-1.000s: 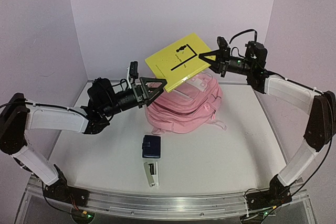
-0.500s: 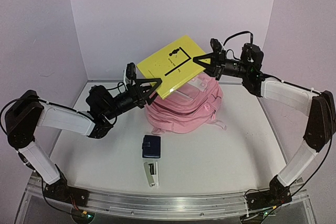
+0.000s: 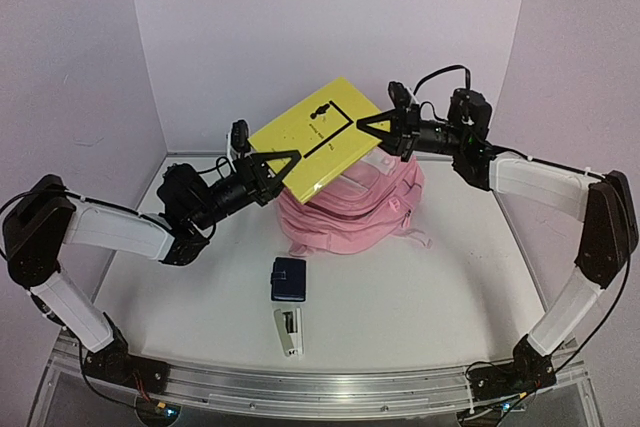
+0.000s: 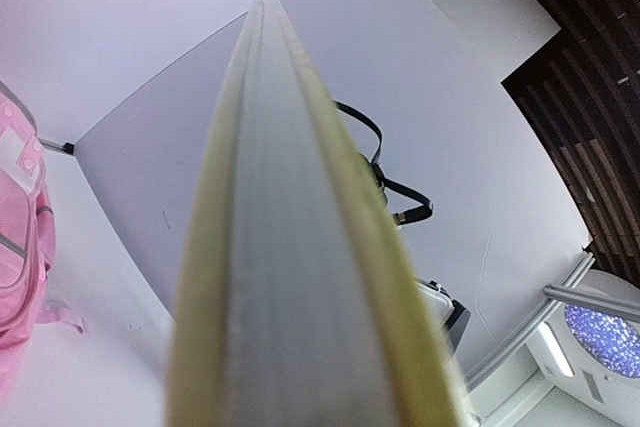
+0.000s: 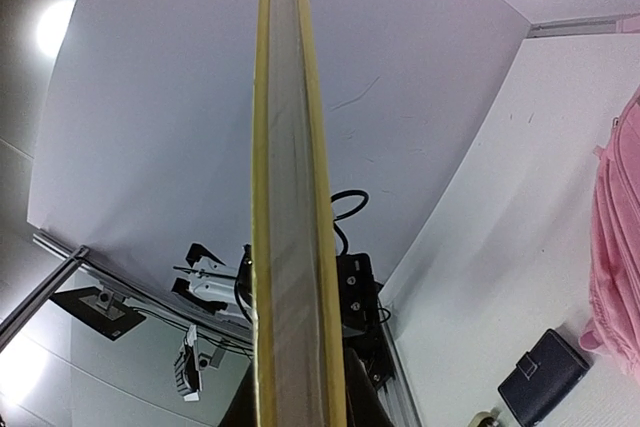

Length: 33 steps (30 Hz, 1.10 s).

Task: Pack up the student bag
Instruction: Place the book in the student bag.

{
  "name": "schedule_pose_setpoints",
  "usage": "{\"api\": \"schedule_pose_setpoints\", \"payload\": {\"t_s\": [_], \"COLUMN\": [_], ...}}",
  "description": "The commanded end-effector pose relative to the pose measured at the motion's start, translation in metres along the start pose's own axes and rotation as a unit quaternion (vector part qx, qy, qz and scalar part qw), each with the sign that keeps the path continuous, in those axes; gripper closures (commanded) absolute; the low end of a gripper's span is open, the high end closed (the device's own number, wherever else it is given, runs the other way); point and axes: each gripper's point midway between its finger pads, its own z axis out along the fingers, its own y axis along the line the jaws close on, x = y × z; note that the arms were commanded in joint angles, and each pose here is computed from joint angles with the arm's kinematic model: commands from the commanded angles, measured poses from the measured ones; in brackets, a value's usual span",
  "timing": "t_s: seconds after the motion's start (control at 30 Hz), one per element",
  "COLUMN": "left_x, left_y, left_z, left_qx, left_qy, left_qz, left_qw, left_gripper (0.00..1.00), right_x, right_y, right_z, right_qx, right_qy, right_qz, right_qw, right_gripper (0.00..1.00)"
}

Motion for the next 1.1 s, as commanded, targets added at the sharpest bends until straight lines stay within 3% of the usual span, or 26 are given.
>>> {"api": "schedule_pose_setpoints", "payload": {"t_s": [0.0,0.07,0.1,0.17,0.23,0.37,0.47,0.53,0.63,0.83,1.07], "left_x": [-0.018,-0.019,-0.019,-0.02,-0.023,-0.035,-0.049,-0.056,-0.06,-0.061,-0.059], "left_y": [-0.021,-0.017,-0.015,-0.011,-0.005,0.012,0.03,0.031,0.035,0.038,0.04], "left_z": [-0.01,-0.015,-0.018,-0.026,-0.037,-0.069,-0.1,-0.116,-0.136,-0.164,-0.18], "left_qx": [0.005,-0.012,-0.022,-0.04,-0.067,-0.153,-0.249,-0.288,-0.326,-0.362,-0.375], "left_qy": [-0.037,-0.043,-0.045,-0.052,-0.066,-0.117,-0.164,-0.185,-0.207,-0.235,-0.247], "left_qz": [0.023,0.018,0.016,0.013,0.007,-0.008,-0.016,-0.02,-0.024,-0.04,-0.049], "left_qw": [0.999,0.999,0.999,0.998,0.996,0.981,0.954,0.939,0.922,0.901,0.892], "left_gripper": [0.89,0.98,0.99,1.0,1.0,1.0,1.0,1.0,1.0,1.0,1.0], "right_x": [-0.01,-0.013,-0.014,-0.018,-0.018,-0.023,-0.021,-0.012,-0.003,0.022,0.037], "right_y": [0.025,0.021,0.019,0.007,-0.016,-0.06,-0.089,-0.103,-0.128,-0.161,-0.194], "right_z": [0.005,0.006,0.007,0.01,0.009,-0.005,-0.011,-0.004,0.004,0.034,0.067], "right_qx": [-0.035,-0.028,-0.023,0.008,0.076,0.227,0.32,0.368,0.452,0.527,0.546], "right_qy": [-0.01,-0.012,-0.012,-0.009,-0.001,0.02,0.053,0.091,0.155,0.233,0.264], "right_qz": [-0.054,-0.057,-0.057,-0.06,-0.084,-0.149,-0.212,-0.265,-0.361,-0.476,-0.532], "right_qw": [0.998,0.998,0.998,0.998,0.994,0.962,0.922,0.887,0.801,0.665,0.591], "right_gripper": [0.78,0.58,0.44,0.24,0.19,0.19,0.2,0.24,0.34,0.42,0.51]}}
